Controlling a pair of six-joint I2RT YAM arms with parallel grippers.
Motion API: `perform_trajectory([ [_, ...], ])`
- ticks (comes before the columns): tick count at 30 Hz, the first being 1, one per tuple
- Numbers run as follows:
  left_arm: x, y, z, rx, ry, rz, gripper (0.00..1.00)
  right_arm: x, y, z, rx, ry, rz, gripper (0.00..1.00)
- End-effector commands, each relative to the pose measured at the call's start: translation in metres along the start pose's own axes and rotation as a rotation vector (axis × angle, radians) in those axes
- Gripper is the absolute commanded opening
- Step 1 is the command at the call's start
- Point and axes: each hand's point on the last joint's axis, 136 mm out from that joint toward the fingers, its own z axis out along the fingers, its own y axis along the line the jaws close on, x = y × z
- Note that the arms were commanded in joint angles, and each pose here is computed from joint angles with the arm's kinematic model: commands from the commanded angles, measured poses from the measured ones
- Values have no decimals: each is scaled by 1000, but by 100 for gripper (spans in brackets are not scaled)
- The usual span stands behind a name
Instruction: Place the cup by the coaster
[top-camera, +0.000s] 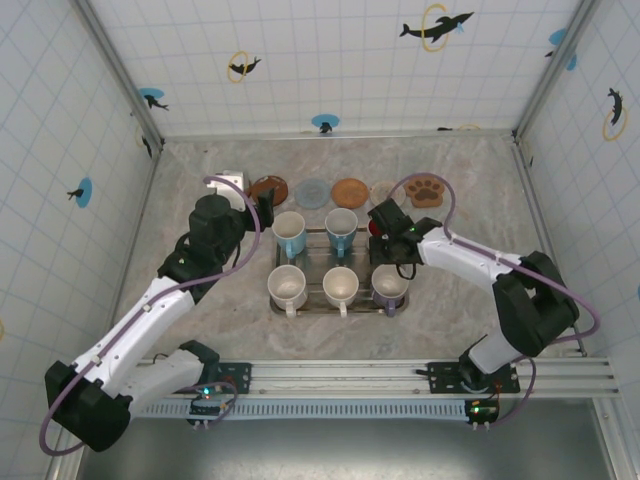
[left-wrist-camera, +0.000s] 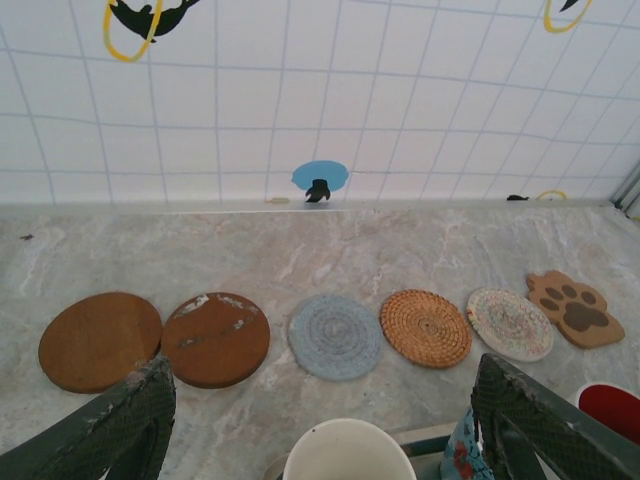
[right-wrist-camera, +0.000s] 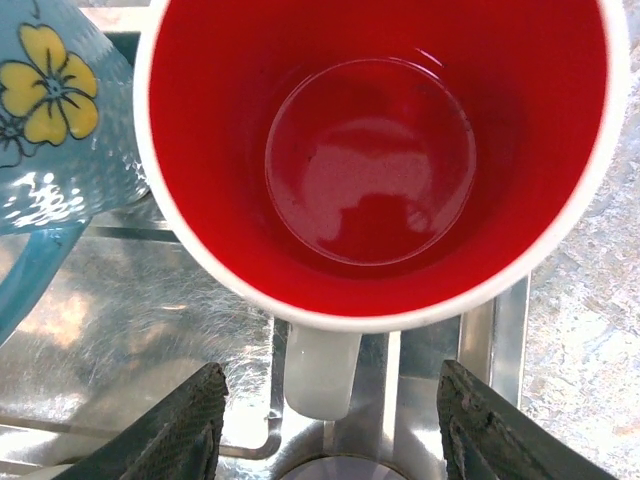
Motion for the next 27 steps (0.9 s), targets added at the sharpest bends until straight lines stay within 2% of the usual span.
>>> perform_trajectory([
  [1,1,1,2,-4,-8,14,78,-4,2,6,-7,-9,16,58],
  [6,1,1,2,-4,-8,17,78,-4,2,11,-3,-5,25,56],
  [27,5,5,5,-30,17,19,78,-6,-11,23,23,-9,66,25],
])
